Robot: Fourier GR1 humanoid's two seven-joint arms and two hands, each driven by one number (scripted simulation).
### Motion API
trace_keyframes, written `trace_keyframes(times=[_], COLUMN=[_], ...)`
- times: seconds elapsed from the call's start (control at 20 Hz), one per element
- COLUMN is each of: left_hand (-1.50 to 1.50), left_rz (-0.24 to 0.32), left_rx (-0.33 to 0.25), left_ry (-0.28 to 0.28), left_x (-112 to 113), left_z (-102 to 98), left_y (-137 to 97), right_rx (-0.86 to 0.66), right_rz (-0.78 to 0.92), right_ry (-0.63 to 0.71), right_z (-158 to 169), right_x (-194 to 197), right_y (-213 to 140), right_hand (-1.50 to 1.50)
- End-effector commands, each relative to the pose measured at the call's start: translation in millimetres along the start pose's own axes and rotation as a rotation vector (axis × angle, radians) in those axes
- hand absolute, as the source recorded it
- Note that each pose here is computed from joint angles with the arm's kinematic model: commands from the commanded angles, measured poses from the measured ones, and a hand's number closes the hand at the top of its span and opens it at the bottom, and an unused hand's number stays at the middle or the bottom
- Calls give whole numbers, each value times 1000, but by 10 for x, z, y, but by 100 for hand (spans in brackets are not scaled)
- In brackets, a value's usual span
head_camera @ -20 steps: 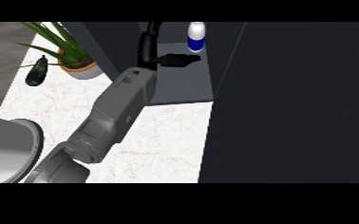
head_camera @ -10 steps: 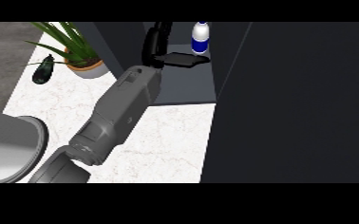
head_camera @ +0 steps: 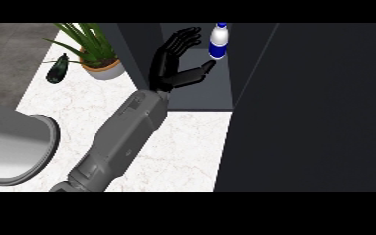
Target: Pick up the bottled water, place it into the cabinet and close the cabinet
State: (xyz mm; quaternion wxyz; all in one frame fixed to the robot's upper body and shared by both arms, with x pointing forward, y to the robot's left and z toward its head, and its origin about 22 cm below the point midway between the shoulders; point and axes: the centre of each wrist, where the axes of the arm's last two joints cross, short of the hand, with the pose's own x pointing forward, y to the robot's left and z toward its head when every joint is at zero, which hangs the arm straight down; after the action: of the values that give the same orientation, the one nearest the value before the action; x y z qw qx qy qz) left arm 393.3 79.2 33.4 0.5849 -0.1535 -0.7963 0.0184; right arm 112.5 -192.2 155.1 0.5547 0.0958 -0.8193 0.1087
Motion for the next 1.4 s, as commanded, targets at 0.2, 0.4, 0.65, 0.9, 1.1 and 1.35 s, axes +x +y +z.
trace_keyframes(times=[0.2,0.4,0.65,0.9,1.1,1.35], left_hand=[150,150,150,150,150,150], left_rz=[35,20,-15,-14,-12,-28], left_rx=[-3,-1,32,58,68,108], left_ry=[53,47,14,13,-9,-25], left_x=[-24,40,350,395,698,878], left_z=[634,1017,1356,1803,1858,2085], left_y=[247,406,582,651,873,1284], right_rx=[138,255,309,370,406,510], right_rz=[160,149,45,-5,-47,-90], right_ry=[17,75,132,111,125,119], right_z=[21,122,79,-23,-263,-235], right_x=[119,225,282,244,154,220], right_y=[43,28,192,443,813,1007], right_hand=[150,150,150,150,150,150])
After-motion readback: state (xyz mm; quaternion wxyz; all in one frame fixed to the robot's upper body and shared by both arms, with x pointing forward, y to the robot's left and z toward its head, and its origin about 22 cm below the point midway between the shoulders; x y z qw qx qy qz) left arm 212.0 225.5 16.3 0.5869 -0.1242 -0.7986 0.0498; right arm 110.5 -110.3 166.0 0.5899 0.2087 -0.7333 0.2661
